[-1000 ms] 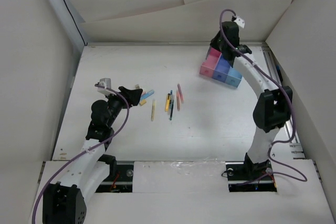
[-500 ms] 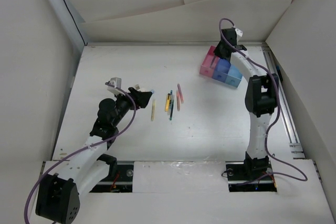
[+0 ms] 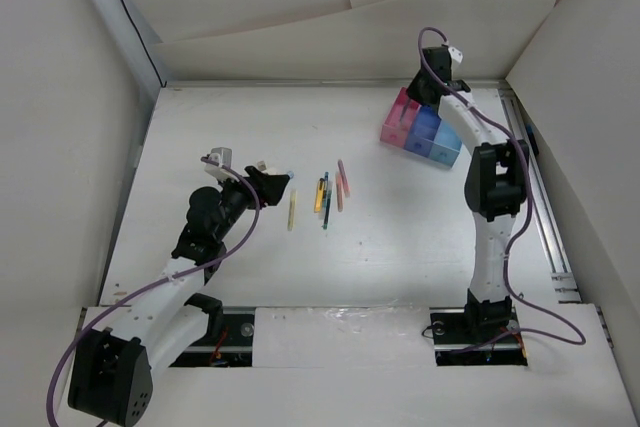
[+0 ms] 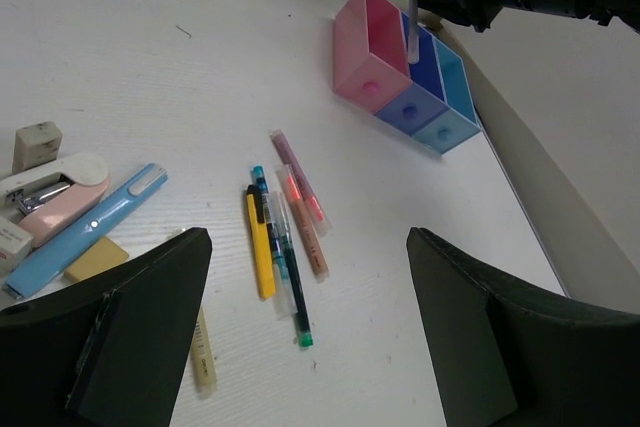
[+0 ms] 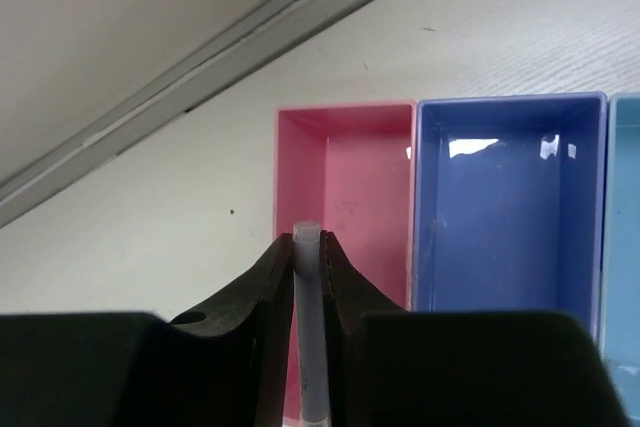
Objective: Sort the stationery into containers
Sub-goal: Place the pen in the storage box, then pick up the pen from the center of the board.
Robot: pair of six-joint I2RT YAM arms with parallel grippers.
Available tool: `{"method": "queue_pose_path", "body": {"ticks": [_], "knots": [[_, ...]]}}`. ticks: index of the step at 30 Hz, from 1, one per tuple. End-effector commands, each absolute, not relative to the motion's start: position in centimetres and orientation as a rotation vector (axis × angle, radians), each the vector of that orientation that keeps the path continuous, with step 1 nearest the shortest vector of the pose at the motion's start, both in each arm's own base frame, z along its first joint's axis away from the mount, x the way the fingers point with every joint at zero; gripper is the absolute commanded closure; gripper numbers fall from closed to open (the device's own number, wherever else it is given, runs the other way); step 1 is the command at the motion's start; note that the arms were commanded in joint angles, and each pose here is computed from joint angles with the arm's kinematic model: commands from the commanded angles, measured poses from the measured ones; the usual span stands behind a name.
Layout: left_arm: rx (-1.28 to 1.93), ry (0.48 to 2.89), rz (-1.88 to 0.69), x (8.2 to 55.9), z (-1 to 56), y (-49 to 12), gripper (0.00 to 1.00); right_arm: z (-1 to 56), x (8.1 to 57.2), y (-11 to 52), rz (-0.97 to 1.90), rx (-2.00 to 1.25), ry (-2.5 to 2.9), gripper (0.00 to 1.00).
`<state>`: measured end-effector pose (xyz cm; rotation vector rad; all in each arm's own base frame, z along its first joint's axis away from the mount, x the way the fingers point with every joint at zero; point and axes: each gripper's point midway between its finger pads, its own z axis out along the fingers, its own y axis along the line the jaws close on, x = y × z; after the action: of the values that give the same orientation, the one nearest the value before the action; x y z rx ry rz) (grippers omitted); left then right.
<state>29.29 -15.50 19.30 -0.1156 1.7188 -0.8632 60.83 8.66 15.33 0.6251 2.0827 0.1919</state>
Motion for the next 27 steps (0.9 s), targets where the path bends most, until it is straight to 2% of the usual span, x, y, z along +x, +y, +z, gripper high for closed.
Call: {"method": "queue_pose_path", "body": {"ticks": [1,6,8,9,10,14,15,18,19,20,23,27], "knots": [[-0.084,1.627,-0.873,29.8,22.6,-15.7,0.23,16.8,61.9,9.1,0.202,0.61,2.051,0.81],[-0.084,1.627,-0.873,30.0,22.6,-15.7,0.23,15.7,62.3,9.4,0.209,0.617,2.068,0.74],[-0.084,1.627,-0.873,30.0,22.6,-15.7,0.23,15.7,62.3,9.4,0.209,0.617,2.069,0.66],[-0.082,1.616,-0.875,29.9,22.9,-15.7,0.23,16.4,62.2,9.1,0.2,0.623,2.053,0.56],[-0.081,1.615,-0.875,29.7,22.8,-15.6,0.23,16.4,62.0,9.1,0.198,0.623,2.057,0.54],[-0.087,1.604,-0.87,29.7,23.1,-15.5,0.23,18.6,60.9,9.1,0.221,0.615,2.032,0.52],[-0.087,1.604,-0.87,29.7,23.1,-15.5,0.23,20.3,59.9,9.7,0.243,0.598,2.007,0.54],[-0.079,1.605,-0.877,29.6,23.1,-15.6,0.23,22.4,56.7,12.4,0.275,0.516,1.984,0.74],[-0.081,1.615,-0.875,29.7,22.8,-15.6,0.23,23.0,56.0,13.4,0.299,0.495,1.965,0.89],[-0.081,1.615,-0.875,29.7,22.8,-15.6,0.23,23.1,55.0,15.0,0.351,0.453,1.978,0.93],[-0.089,1.613,-0.868,29.8,22.8,-15.5,0.23,19.9,51.0,20.4,0.412,0.323,2.076,1.0],[-0.098,1.622,-0.86,29.8,22.5,-15.4,0.27,15.3,46.0,25.9,0.35,0.186,2.175,1.0]]}}
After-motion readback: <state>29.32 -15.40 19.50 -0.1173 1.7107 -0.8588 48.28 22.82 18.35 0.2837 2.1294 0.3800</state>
